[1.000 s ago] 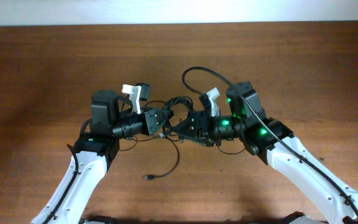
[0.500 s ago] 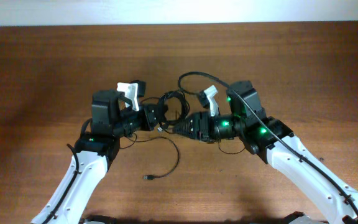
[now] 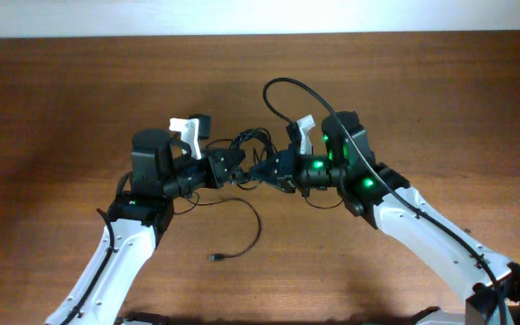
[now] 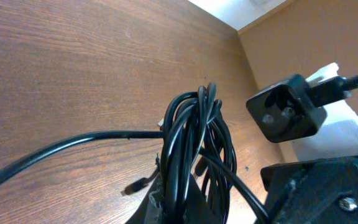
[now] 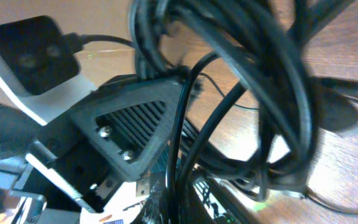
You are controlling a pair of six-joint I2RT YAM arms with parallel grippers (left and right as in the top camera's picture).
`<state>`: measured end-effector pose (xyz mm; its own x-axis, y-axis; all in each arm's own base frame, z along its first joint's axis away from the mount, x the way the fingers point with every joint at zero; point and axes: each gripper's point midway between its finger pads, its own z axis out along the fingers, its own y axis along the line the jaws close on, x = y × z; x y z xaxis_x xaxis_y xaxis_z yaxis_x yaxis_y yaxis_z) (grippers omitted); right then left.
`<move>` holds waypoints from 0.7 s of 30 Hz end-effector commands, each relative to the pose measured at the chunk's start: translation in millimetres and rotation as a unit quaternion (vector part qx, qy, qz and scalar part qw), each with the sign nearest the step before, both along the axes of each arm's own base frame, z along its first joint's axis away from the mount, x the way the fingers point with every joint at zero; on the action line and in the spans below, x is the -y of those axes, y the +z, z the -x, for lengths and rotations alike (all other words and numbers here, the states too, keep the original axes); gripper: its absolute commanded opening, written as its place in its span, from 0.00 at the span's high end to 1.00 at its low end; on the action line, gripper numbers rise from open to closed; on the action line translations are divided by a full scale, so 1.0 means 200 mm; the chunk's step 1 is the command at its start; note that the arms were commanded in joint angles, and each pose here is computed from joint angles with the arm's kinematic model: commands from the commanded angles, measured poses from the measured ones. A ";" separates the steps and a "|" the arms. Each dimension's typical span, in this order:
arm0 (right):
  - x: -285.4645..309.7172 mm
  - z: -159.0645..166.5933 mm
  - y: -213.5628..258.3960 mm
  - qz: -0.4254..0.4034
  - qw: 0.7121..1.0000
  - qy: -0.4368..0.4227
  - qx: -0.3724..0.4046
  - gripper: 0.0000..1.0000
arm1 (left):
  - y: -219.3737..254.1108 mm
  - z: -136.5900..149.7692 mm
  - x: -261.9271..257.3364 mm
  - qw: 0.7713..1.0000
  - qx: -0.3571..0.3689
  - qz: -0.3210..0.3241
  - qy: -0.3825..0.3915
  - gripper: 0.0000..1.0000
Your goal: Untangle cables
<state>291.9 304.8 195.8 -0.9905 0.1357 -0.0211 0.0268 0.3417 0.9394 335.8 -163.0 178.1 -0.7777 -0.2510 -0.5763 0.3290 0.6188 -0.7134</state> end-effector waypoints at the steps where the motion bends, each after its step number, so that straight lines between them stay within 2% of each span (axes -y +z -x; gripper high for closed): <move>1: -0.07 0.04 0.17 -0.052 0.981 0.090 0.162 0.96 | -0.01 -0.02 -0.03 1.000 -0.008 -0.012 0.026 1.00; 2: -0.08 0.06 0.20 -0.061 0.963 0.118 0.235 0.96 | -0.09 -0.04 -0.10 0.995 -0.053 -0.024 0.086 1.00; 4: -0.08 0.12 0.22 -0.076 0.938 0.166 0.296 0.96 | -0.16 -0.06 -0.19 0.981 -0.104 -0.031 0.160 1.00; 6: -0.08 0.21 0.25 -0.106 0.910 0.218 0.337 0.96 | -0.19 -0.09 -0.26 0.966 -0.133 -0.021 0.222 1.00; 7: -0.07 0.21 0.24 -0.103 0.911 0.218 0.334 0.96 | -0.20 -0.11 -0.31 0.953 -0.146 -0.013 0.264 1.00; 8: -0.07 0.20 0.22 -0.094 0.917 0.210 0.326 0.96 | -0.20 -0.12 -0.32 0.948 -0.152 -0.007 0.278 1.00; 9: -0.01 0.11 0.08 -0.029 0.950 0.164 0.264 0.96 | -0.21 -0.13 -0.36 0.937 -0.162 0.004 0.310 1.00; 10: 0.05 0.09 -0.08 0.041 0.969 0.132 0.206 0.96 | -0.21 -0.14 -0.41 0.931 -0.159 0.001 0.327 1.00; 11: 0.12 0.08 -0.22 0.110 0.974 0.109 0.165 0.96 | -0.21 -0.15 -0.45 0.927 -0.159 0.002 0.339 1.00; 13: 0.19 0.10 -0.33 0.163 0.974 0.095 0.125 0.96 | -0.21 -0.16 -0.50 0.921 -0.161 0.005 0.356 1.00; 15: 0.26 0.09 -0.42 0.216 0.972 0.055 0.077 0.96 | -0.24 -0.16 -0.58 0.895 -0.176 0.007 0.410 1.00; 16: 0.29 0.08 -0.44 0.231 0.970 0.044 0.066 0.91 | -0.24 -0.16 -0.57 0.886 -0.191 0.033 0.420 1.00; 17: 0.29 0.09 -0.44 0.231 0.970 0.044 0.065 0.68 | -0.23 -0.15 -0.52 0.882 -0.213 0.068 0.415 1.00; 18: 0.29 0.09 -0.44 0.232 0.970 0.044 0.065 0.59 | -0.20 -0.16 -0.46 0.894 -0.215 0.088 0.385 1.00; 19: 0.29 0.08 -0.44 0.231 0.970 0.044 0.066 0.41 | -0.17 -0.17 -0.43 0.906 -0.203 0.092 0.359 1.00; 21: 0.29 0.08 -0.44 0.232 0.969 0.045 0.067 0.39 | -0.07 -0.19 -0.34 0.951 -0.131 0.066 0.273 1.00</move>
